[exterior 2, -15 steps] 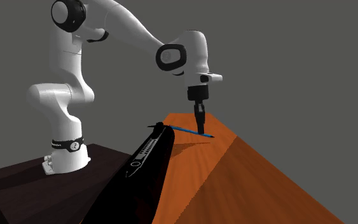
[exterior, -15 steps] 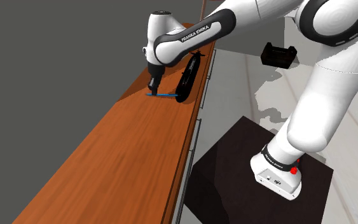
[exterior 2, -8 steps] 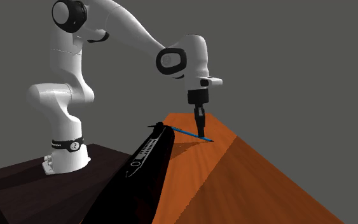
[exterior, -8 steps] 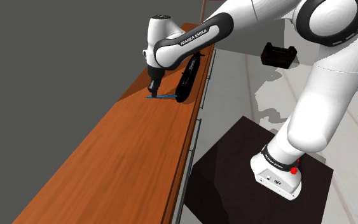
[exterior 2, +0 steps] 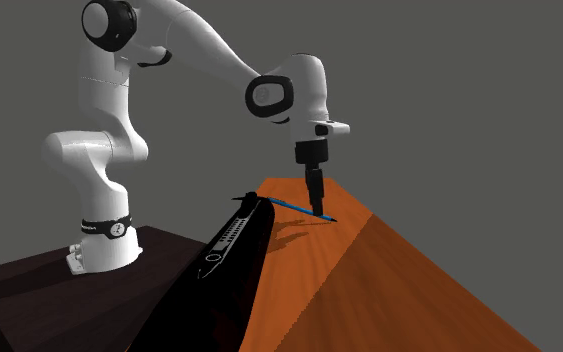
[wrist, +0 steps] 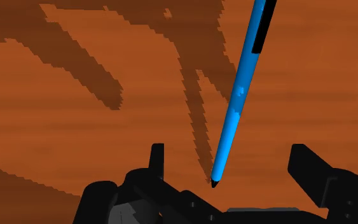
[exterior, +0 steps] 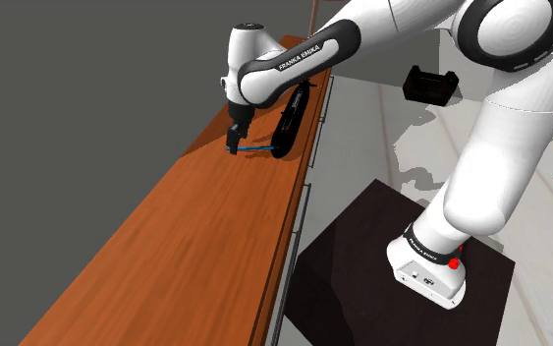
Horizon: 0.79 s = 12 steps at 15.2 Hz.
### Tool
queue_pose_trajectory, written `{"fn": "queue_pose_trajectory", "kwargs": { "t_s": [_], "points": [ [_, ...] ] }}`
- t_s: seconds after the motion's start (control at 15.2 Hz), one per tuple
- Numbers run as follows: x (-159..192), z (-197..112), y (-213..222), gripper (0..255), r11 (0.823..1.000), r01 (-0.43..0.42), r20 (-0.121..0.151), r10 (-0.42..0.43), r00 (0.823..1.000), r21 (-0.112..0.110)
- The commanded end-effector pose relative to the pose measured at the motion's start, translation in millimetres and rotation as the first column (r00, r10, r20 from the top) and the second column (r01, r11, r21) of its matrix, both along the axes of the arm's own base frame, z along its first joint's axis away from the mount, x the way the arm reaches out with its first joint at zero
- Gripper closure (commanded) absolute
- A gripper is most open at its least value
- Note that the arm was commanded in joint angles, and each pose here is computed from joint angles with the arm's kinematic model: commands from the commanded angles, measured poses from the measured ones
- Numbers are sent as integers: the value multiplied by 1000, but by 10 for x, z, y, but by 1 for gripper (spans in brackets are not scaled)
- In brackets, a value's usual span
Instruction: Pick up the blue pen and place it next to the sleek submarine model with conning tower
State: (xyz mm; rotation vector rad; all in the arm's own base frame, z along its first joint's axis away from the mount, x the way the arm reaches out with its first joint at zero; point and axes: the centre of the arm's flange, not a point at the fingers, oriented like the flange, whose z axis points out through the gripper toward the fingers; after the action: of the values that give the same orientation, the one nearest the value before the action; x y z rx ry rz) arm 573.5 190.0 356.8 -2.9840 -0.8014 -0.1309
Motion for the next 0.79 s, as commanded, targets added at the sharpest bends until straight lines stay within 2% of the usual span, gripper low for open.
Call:
{"fn": "queue_pose_trajectory", "kwargs": {
  "t_s": [0.0,0.2,0.73],
  "points": [
    [-9,131,-9,0,1000,0,0,0,1000,0],
    [-34,498,-35,0,1000,0,0,0,1000,0],
    [-35,497,-35,0,1000,0,0,0,1000,0]
  ]
}}
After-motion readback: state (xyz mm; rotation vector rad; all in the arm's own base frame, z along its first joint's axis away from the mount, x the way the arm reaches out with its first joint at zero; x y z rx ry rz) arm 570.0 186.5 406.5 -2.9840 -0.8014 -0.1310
